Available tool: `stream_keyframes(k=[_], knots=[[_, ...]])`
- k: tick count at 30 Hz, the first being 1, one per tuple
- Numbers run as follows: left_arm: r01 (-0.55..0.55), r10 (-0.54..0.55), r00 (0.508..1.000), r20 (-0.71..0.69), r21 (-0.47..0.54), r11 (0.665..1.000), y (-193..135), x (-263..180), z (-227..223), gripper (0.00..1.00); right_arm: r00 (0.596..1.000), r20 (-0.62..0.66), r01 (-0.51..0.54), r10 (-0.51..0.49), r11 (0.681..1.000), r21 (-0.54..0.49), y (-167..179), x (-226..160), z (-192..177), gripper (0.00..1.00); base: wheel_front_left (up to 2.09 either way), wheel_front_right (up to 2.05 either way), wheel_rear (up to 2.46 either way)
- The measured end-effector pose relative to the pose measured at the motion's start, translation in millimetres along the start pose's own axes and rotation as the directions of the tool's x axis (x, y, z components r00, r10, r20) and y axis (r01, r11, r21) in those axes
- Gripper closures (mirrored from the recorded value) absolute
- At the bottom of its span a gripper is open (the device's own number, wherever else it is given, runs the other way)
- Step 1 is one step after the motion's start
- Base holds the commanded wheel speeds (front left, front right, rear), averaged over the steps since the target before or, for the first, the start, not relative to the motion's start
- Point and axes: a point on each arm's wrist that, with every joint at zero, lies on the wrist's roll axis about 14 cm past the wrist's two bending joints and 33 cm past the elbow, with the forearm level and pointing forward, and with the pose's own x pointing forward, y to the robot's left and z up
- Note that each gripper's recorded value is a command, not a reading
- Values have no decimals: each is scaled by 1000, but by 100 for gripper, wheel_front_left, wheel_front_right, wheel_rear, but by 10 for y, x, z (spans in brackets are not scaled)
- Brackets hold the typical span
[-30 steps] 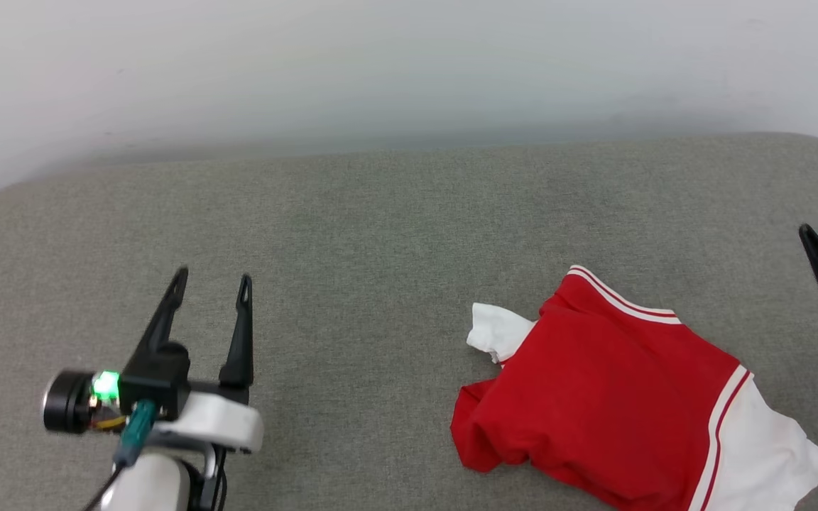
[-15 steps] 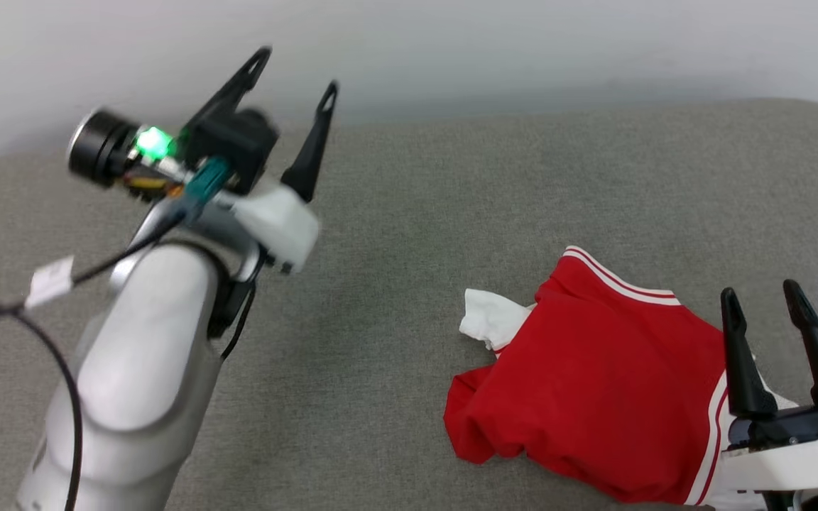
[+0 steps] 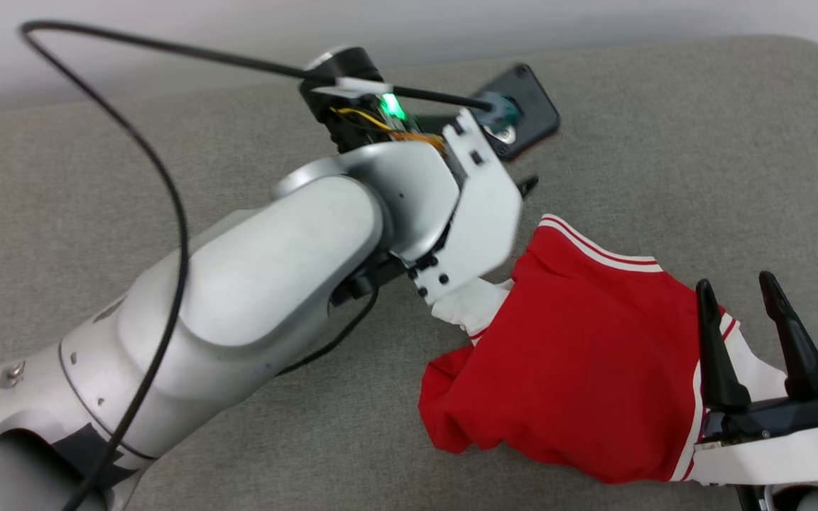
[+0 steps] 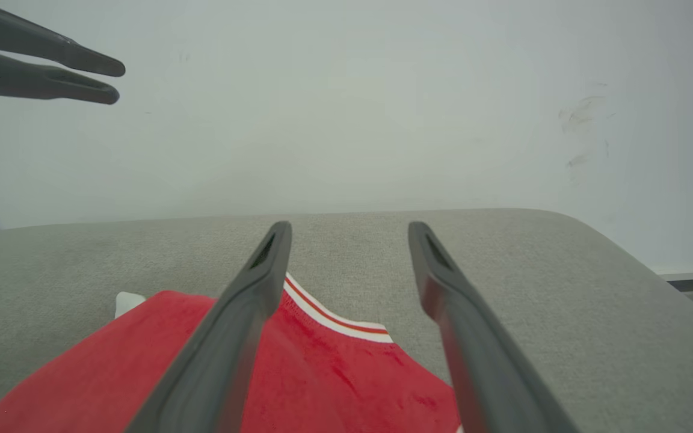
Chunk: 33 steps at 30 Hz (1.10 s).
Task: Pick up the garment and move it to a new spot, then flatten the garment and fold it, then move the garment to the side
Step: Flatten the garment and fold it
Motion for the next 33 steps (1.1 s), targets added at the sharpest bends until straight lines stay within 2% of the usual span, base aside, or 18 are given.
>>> stream_keyframes(k=[3,6,12,15,21,24,28,29,30,33], knots=[[127,-126,983,-135,-4,992,-258,119,-214,0,1000,-14,5,-5,1000,0,-2,30,-56,0,0,0,0],[229,-226,940,-254,-17,973,-458,194,-441,0,1000,-28,9,-9,1000,-1,-1,68,-118,0,0,0,0],[359,-354,846,-398,-66,931,-712,306,-805,0,999,-46,19,-19,1000,0,-2,185,-224,0,0,0,0],[398,-375,795,-477,-55,916,-813,321,-1055,0,998,-54,25,-25,1000,-1,-14,251,-277,0,0,0,0],[458,-439,668,-601,-132,879,-1029,285,-1693,0,995,-83,52,-52,999,-9,-99,338,-417,0,0,0,0],[475,-445,640,-626,-132,870,-1061,291,-1829,0,994,-91,58,-59,998,-15,-125,390,-467,0,0,0,0],[489,-459,633,-623,-138,862,-1083,320,-1893,0,993,-105,59,-61,998,-19,-137,425,-536,0,0,0,0],[490,-458,635,-622,-134,861,-1084,324,-1896,68,993,-104,57,-59,998,-19,-131,442,-540,0,0,0,0],[490,-457,638,-620,-130,862,-1082,327,-1896,100,993,-102,54,-55,998,-18,-122,457,-539,0,0,0,0],[483,-453,653,-607,-127,866,-1070,324,-1878,100,994,-103,46,-47,999,-13,-91,466,-550,0,0,0,0]])
